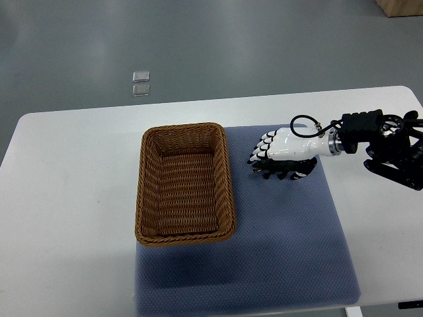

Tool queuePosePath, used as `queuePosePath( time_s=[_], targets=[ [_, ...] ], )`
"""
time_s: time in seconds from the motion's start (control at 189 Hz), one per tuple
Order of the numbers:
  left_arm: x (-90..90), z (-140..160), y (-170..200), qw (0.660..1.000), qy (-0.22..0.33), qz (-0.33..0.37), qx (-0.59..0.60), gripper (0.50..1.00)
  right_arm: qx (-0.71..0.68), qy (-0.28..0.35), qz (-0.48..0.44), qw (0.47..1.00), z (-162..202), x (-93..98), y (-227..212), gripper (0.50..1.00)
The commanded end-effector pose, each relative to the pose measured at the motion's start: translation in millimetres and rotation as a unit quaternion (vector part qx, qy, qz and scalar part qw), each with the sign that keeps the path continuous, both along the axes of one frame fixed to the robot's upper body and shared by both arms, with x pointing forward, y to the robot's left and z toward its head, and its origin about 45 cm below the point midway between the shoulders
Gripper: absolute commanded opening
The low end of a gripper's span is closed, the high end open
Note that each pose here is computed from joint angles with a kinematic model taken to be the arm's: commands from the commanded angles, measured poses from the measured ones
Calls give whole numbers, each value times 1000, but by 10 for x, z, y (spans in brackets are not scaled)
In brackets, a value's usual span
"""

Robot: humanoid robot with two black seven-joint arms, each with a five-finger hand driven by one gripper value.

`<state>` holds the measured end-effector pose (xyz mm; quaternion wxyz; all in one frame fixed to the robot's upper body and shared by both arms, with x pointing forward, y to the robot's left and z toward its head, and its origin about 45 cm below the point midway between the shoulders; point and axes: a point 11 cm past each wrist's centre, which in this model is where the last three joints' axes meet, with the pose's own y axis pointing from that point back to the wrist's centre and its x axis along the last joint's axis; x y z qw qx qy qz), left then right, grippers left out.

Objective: Place crocodile in brown basket with right hand
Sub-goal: 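Close the right hand fingers around the toy crocodile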

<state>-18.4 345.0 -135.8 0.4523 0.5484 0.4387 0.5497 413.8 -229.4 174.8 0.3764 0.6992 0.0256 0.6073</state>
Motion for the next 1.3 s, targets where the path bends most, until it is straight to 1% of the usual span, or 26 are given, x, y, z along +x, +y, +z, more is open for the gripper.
queuePosePath(
  time_s=[0.0,0.444,0.688,0.725,0.762,0.868,0.926,0.989,1.048,1.095,1.132,1.175,1.238,1.254,1.259,1.265,1.296],
  targets=[
    [-6,0,0,1000,0,0,0,1000,-3,-2,-1,1000,0,14,-12,924],
    [4,0,0,1000,0,0,0,1000,-16,-14,-12,1000,-22,65,-9,919],
    [-6,0,0,1000,0,0,0,1000,-29,-16,-11,999,-44,73,-52,889],
    [4,0,0,1000,0,0,0,1000,-31,-16,-10,999,-48,70,-54,870],
    [4,0,0,1000,0,0,0,1000,-31,-16,-10,999,-51,68,-55,866],
    [-6,0,0,1000,0,0,0,1000,-32,-16,-9,999,-52,68,-55,829],
    [4,0,0,1000,0,0,0,1000,-31,-16,-9,999,-53,67,-47,801],
    [4,0,0,1000,0,0,0,1000,-32,-16,-8,999,-54,66,-47,793],
    [4,0,0,1000,0,0,0,1000,-34,-17,-7,999,-54,66,-56,764],
    [4,0,0,1000,0,0,0,1000,-34,-17,-6,999,-58,64,-49,752],
    [4,0,0,1000,0,0,0,1000,-34,-17,-6,999,-58,64,-49,729],
    [4,0,0,1000,0,0,0,1000,-34,-18,-6,999,-56,66,-52,721],
    [4,0,0,1000,0,0,0,1000,-34,-20,-8,999,-51,75,-60,682],
    [-6,0,0,1000,1,-1,0,1000,-34,-21,-8,999,-44,80,-58,660],
    [-6,0,0,1000,1,-1,0,1000,-34,-21,-8,999,-44,80,-58,660],
    [-6,0,0,1000,0,0,0,1000,-34,-21,-8,999,-44,80,-58,648],
    [4,0,0,1000,0,0,0,1000,-34,-20,-9,999,-50,78,-64,625]
  ],
)
